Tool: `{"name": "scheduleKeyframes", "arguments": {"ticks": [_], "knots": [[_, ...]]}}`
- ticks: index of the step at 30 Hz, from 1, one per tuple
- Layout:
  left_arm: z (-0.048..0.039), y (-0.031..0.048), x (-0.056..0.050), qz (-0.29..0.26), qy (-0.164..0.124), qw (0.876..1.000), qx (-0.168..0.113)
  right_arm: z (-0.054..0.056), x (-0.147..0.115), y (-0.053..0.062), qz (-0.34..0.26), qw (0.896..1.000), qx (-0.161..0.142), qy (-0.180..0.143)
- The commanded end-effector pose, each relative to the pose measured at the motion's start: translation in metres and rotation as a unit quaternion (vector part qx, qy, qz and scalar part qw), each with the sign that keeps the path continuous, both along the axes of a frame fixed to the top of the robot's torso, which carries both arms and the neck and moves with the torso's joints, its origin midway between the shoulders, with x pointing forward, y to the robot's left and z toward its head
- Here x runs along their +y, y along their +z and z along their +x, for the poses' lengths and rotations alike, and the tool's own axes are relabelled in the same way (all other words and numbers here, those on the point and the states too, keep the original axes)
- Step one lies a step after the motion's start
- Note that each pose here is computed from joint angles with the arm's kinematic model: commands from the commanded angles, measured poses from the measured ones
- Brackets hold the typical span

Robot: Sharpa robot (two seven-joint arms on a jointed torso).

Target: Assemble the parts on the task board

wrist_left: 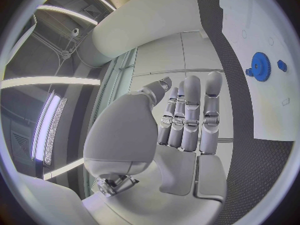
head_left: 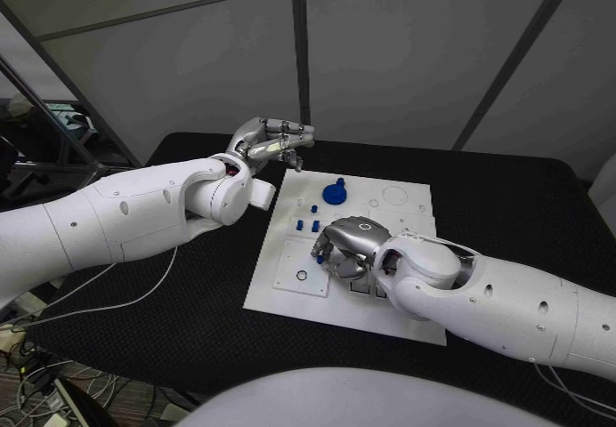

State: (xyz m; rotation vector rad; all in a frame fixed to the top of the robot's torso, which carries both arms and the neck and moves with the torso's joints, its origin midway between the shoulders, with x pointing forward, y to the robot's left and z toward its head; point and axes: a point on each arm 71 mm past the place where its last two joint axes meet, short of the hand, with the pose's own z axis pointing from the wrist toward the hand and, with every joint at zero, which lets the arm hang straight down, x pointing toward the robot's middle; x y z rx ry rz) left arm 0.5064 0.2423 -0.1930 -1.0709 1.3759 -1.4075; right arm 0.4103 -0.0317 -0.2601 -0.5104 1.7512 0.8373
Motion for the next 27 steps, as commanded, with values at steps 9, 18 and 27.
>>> {"name": "scheduleKeyframes", "arguments": {"ticks": [9, 18, 27], "knots": [[0.0001, 0.0002, -0.001, -0.003, -0.009, 1.0, 0.008, -0.001, -0.004, -0.001, 0.021, 0.999, -0.016, -0.02], [0.0, -0.0001, 0.001, -0.003, -0.01, 1.0, 0.01, -0.008, -0.02, 0.009, 0.056, 0.998, -0.027, -0.028], [-0.0001, -0.0002, 0.003, -0.002, -0.008, 1.0, 0.009, 0.0, -0.056, 0.034, 0.067, 0.995, -0.021, -0.068]]}}
